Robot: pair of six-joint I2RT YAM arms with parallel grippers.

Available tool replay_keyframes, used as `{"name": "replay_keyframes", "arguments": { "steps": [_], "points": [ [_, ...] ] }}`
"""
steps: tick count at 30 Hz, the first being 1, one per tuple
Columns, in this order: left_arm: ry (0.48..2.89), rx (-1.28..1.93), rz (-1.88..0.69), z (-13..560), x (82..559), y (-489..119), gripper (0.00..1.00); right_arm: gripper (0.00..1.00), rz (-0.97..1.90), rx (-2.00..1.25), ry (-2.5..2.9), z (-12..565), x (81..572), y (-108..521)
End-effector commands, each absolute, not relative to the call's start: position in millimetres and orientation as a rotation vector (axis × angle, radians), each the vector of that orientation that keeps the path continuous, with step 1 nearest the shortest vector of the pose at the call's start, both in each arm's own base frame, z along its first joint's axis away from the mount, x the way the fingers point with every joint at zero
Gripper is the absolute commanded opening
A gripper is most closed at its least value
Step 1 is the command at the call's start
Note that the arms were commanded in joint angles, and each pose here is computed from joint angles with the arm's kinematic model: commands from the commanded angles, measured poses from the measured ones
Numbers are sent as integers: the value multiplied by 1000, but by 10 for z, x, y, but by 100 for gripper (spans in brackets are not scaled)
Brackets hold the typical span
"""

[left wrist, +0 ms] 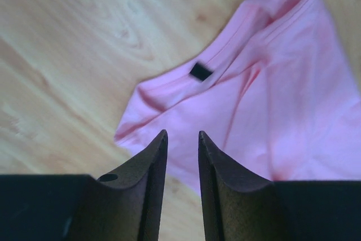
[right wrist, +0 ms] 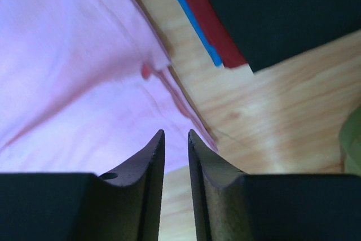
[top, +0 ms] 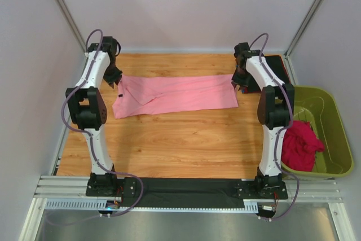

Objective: Fold and stack the t-shirts
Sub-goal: Fold the tshirt

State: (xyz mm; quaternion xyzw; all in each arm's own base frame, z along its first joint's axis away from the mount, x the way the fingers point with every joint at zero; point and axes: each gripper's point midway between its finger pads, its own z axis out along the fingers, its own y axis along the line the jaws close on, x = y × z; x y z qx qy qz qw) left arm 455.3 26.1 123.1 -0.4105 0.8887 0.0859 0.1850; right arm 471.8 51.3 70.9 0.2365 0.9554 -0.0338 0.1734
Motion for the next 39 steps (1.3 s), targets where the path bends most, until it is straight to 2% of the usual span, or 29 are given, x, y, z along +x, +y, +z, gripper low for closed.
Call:
{"name": "replay_keyframes", "arguments": {
  "steps": [1, 3, 7, 17, 21, 26, 29, 34, 35, 39],
  "points": [
    [2550, -1020, 185, 1461, 4215, 90, 35, 24, -23, 637, 2709, 892, 4537, 572],
    [2625, -990, 77, 1273, 4020, -76, 34, 22, 32, 624, 2718, 840, 4533, 649],
    [2721, -973, 43, 961, 3724, -175, 33, 24, 14, 612, 2784, 614, 4387, 691],
    [2853, -986, 272, 449, 3288, 0, 31, 24, -113, 621, 2809, 265, 3903, 491],
    [2867, -995, 476, 383, 3190, 233, 31, 22, -157, 611, 2818, 222, 3742, 421],
    [2830, -1064, 483, 526, 3159, 373, 30, 11, -154, 601, 2788, 349, 3631, 387],
    [2784, -1066, 435, 719, 3221, 369, 30, 9, -129, 599, 2779, 458, 3611, 405],
    [2736, -978, -1, 895, 3414, -42, 34, 19, 28, 564, 2746, 723, 3685, 576],
    [2713, -972, -98, 894, 3423, -147, 38, 19, 52, 555, 2734, 785, 3737, 598],
    [2734, -997, -158, 728, 3345, -236, 42, 22, 77, 530, 2747, 744, 3883, 658]
  ]
}}
